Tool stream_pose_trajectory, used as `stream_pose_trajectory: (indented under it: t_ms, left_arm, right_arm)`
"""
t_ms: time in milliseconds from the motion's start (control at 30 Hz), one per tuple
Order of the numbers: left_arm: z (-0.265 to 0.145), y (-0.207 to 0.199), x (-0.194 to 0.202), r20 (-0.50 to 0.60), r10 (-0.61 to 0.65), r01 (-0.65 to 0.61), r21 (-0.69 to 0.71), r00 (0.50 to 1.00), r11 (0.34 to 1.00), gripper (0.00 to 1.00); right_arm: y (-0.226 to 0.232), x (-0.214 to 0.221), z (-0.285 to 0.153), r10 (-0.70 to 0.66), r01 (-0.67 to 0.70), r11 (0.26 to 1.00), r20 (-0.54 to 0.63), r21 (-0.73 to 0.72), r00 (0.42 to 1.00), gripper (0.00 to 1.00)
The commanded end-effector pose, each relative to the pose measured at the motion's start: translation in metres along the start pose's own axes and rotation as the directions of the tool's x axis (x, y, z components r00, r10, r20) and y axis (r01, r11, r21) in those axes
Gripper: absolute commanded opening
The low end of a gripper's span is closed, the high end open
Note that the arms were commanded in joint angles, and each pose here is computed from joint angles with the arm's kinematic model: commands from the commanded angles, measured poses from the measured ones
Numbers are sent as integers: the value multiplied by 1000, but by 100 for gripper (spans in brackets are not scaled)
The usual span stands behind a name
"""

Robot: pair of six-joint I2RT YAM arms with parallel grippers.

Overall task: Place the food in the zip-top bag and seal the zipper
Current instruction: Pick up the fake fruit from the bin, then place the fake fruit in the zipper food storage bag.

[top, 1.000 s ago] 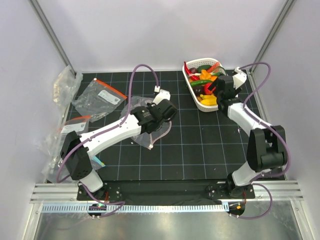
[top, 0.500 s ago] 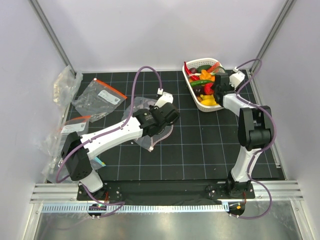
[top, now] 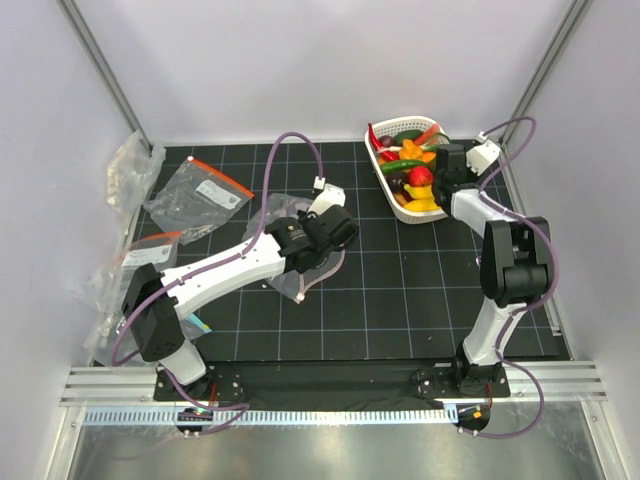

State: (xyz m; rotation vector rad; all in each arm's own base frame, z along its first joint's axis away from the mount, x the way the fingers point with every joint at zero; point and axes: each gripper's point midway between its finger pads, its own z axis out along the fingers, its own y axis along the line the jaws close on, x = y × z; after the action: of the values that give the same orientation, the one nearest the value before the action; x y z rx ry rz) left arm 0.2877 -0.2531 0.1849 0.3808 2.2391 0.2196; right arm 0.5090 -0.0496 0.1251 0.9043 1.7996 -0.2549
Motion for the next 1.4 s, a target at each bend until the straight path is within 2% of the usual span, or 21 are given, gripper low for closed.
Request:
stream_pose_trajectory:
  t_ms: [0, 133, 300, 367, 533, 567, 667, 800, 967, 1233, 1367]
  left_arm:
    - [-14, 9, -17, 54, -43, 44, -5, 998, 999, 0]
    - [-13, 8, -17, 52, -44, 44, -2, 998, 999, 0]
    - [-10, 6, -17, 46, -31, 31, -3, 998, 999, 0]
    - [-9, 5, -17, 43, -25, 25, -5, 999, 1000, 0]
    - [-11, 3, -20, 43, -24, 23, 10, 999, 1000, 0]
    - [-11, 0, -21, 44, -27, 26, 24, 999, 999, 0]
    - [-12, -3, -24, 45, -28, 26, 35, 999, 999, 0]
    - [-16, -16, -34, 26, -35, 32, 89, 999, 996, 0]
    - [-26, -32, -54, 19, -50, 46, 171, 999, 984, 0]
    - [-16, -50, -62, -20, 2, 2, 180, 1000, 984, 0]
    - [-10, -47, -55, -30, 11, -6, 165, 999, 986, 0]
  right_arm:
    - [6, -87, -34, 111, -106, 994, 211, -36, 971, 29]
    - [-7, -99, -49, 132, -128, 991, 252, -32, 959, 28]
    - [-7, -96, -71, 178, -158, 982, 224, -105, 958, 23]
    - [1, -102, -91, 191, -156, 973, 218, -169, 957, 23]
    - [32, -87, -150, 112, -41, 934, 183, -355, 977, 20]
    - [44, -87, -178, 116, -31, 911, 183, -412, 976, 20]
    - [54, -64, -218, 88, 3, 862, 156, -506, 984, 18]
    - [43, -51, -256, 122, -23, 782, 117, -623, 986, 17]
    - [38, -45, -284, 199, -77, 672, 80, -736, 977, 15]
    - [52, -39, -314, 158, 2, 557, 108, -831, 982, 13]
    - [46, -48, -321, 169, 23, 560, 142, -828, 975, 12]
